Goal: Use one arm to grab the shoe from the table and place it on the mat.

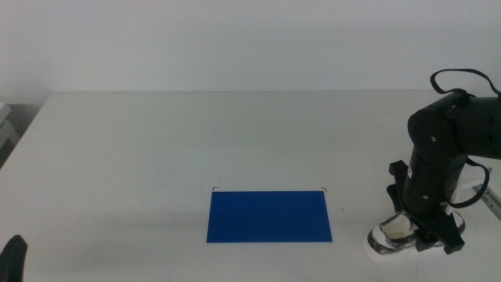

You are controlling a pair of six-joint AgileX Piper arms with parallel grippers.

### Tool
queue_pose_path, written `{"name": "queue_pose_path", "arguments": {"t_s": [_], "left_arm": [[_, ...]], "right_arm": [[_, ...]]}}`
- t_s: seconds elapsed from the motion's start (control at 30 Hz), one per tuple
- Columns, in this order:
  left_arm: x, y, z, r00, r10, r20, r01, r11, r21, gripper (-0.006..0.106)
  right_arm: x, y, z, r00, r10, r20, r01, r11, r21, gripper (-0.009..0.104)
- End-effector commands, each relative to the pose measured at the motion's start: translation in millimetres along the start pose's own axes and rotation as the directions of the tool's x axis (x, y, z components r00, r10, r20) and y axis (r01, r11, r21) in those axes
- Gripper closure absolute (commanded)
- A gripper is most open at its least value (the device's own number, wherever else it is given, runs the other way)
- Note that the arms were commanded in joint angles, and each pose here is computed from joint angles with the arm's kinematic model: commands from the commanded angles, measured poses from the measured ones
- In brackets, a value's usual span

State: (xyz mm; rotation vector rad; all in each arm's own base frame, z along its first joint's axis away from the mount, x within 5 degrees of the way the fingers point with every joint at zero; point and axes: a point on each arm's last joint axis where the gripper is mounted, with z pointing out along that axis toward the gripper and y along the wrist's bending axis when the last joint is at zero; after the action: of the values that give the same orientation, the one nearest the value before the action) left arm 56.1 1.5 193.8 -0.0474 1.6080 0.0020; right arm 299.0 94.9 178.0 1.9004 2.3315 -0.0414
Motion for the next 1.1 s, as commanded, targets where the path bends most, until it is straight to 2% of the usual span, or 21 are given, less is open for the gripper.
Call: {"name": "queue_pose_path", "arguments": {"t_s": [0.0,0.1,0.27,0.53,0.8,1.07], "left_arm": [[-6,0,-1,0.996,-0.025,0.083,0.025,1.0,0.005,0.007],[-6,0,-1,0.996,-0.025,0.083,0.025,1.0,0.005,0.007],[-6,0,-1,0.996,-0.025,0.083,0.025,1.0,0.005,0.007],[-6,0,-1,0.996,-0.025,0.083,0.025,1.0,0.005,0.007],[-6,0,-1,0.996,-0.025,0.083,0.025,1.0,0.005,0.007],[-6,0,-1,0.996,-0.025,0.083,0.025,1.0,0.005,0.007]], "right_arm": [[-3,3,-19,1.0,0.0,0.002,0.0,0.999,-0.05,0.06],[-2,3,-20,1.0,0.004,-0.012,-0.004,0.999,-0.05,0.077],[0,1,-29,0.999,0.008,-0.039,-0.01,0.999,-0.05,0.098],[13,15,-73,1.0,-0.021,-0.002,0.021,0.998,-0.054,0.099],[51,34,-122,0.998,-0.067,0.012,0.068,0.987,-0.143,0.099],[103,49,-134,0.989,-0.14,-0.048,0.127,0.971,-0.201,0.099]]}}
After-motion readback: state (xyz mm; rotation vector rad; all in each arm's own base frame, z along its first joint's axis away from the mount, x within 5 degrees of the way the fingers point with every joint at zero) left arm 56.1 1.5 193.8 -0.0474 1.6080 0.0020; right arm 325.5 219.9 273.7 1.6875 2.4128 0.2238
